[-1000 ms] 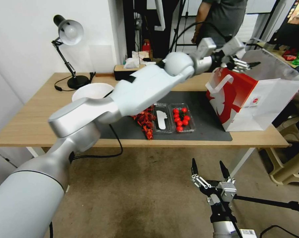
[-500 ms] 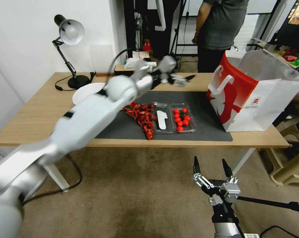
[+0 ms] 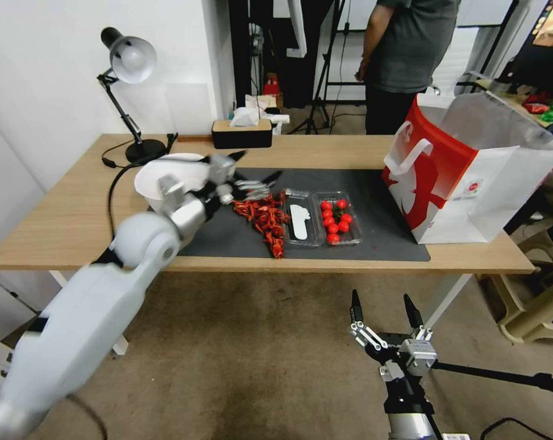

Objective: Pick up the trash from the table and place it into the takeout bag.

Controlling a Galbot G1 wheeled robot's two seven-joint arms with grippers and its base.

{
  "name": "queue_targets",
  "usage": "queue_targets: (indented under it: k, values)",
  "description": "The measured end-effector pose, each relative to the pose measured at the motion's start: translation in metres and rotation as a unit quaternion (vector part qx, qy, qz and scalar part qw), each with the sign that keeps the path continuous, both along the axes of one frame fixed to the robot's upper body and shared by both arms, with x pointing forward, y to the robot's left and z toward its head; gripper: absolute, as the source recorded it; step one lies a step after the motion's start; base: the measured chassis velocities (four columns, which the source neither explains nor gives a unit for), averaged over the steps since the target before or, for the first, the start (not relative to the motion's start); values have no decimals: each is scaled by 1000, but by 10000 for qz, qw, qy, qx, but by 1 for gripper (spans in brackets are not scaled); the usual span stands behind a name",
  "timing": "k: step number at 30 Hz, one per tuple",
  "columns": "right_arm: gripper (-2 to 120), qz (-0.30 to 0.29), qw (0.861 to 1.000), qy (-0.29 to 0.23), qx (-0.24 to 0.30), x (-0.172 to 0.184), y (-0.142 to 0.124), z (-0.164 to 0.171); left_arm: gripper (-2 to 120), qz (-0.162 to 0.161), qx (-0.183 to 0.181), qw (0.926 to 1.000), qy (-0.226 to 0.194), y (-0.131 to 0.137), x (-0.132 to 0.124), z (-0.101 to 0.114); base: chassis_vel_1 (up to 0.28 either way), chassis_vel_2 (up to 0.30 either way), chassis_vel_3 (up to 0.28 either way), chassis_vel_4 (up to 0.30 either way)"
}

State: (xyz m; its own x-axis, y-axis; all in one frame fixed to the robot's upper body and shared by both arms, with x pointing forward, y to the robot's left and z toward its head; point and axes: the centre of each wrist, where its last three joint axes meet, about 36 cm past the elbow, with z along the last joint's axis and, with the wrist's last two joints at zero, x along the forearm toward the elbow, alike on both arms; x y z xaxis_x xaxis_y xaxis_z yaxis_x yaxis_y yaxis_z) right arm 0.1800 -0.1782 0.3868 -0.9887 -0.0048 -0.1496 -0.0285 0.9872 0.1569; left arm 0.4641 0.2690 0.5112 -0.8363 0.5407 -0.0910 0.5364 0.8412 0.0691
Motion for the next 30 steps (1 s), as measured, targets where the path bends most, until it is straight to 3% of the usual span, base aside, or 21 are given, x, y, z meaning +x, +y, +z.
queue_targets:
  k: [2,3,4,7,11,13,14,16,20,24,30]
  values:
    - [100,15,10000,9,-19,-2,0,1,100,304,-49,9995,41,9,-19,-19,0,0,0,0]
    - [100,27,10000,15,-29,-3,0,2,100,660,-90,9978,57,17,-37,-34,0,0,0,0]
    - [100,27,10000,15,-29,-3,0,2,100,660,-90,9978,57,17,-37,-34,0,0,0,0]
    - [100,55,10000,20,-45,-5,-1,3,100,1243,-106,9922,-66,31,-71,-59,0,0,0,0]
    - [100,78,10000,5,-57,-5,-1,4,100,1511,-67,9884,-108,38,-90,-74,0,0,0,0]
    - [100,125,9999,-19,-81,-5,-2,5,100,1807,-68,9835,-4,43,-120,-100,0,0,0,0]
    - [100,125,9999,-19,-81,-5,-2,5,100,1807,-68,9835,-4,43,-120,-100,0,0,0,0]
    - [100,204,9997,-30,-116,-4,-4,6,100,2033,-121,9789,170,40,-149,-123,0,0,0,0]
    - [100,272,9995,32,-164,-2,-6,6,100,2208,-229,9749,144,35,-168,-139,0,0,0,0]
    - [100,308,9993,81,-204,0,-8,6,100,2331,-279,9720,87,31,-181,-156,0,0,0,0]
    - [100,309,9986,234,-353,5,-14,8,100,2447,-338,9690,51,29,-192,-166,0,0,0,0]
